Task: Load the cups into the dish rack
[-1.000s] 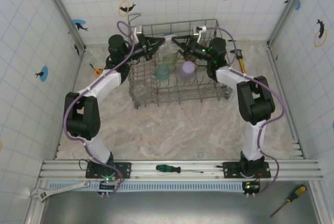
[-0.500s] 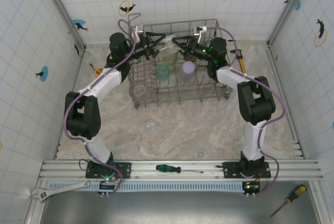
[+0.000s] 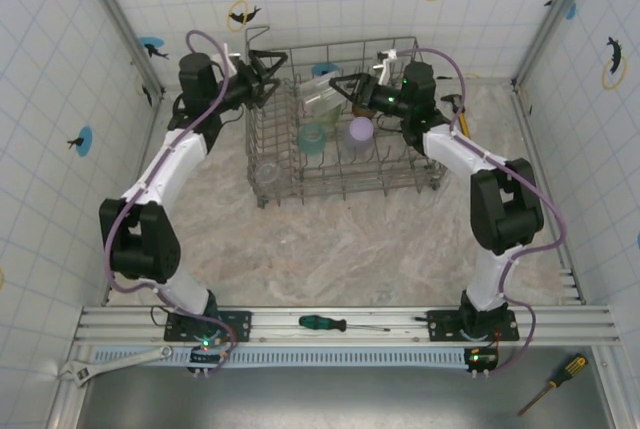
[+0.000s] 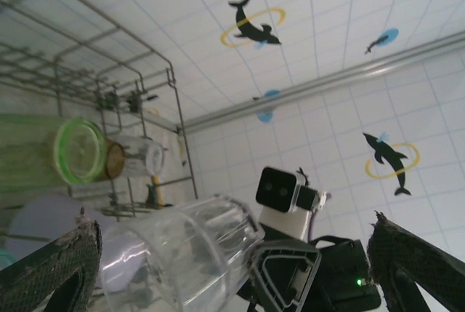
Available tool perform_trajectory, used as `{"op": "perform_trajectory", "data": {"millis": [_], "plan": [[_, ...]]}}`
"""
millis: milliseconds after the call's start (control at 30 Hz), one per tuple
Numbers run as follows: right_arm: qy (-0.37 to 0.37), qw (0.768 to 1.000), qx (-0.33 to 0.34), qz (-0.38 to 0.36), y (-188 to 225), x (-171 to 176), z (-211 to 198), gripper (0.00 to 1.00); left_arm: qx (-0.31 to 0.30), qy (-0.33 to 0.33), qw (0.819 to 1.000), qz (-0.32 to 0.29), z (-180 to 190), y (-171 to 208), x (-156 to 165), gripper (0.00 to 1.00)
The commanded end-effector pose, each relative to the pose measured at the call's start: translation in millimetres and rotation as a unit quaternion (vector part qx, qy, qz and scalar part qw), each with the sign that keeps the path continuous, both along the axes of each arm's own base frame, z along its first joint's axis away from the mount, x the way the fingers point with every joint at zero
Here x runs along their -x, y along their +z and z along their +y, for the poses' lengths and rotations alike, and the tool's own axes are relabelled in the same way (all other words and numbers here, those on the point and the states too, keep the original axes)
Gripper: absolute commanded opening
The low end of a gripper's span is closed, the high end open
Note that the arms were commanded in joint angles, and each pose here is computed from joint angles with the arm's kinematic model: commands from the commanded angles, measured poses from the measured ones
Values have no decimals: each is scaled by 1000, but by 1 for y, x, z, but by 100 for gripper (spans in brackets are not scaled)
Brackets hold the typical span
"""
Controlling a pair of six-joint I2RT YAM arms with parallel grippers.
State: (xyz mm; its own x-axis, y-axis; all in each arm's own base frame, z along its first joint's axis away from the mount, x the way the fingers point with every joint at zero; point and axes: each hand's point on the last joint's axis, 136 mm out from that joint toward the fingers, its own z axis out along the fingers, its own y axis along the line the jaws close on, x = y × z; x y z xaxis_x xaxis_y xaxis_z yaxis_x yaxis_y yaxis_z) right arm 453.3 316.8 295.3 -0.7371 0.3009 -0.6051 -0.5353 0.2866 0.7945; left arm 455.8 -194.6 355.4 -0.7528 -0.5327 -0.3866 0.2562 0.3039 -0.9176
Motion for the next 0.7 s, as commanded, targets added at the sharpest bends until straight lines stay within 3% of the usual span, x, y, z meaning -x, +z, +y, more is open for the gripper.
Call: {"op": "perform_trajectory", "data": {"millis": [0,267,667], "plan": [[-10,996,69,-51,10,7,10,51,-49,54,996,-50,30,24,8,97],[-8,969,217,-116,-8,20,55,51,-156,141,978,-4,92,-17,4,97],[-18,913,365,-182,-34,24,107,52,-318,201,924,61,146,-114,11,97]]}}
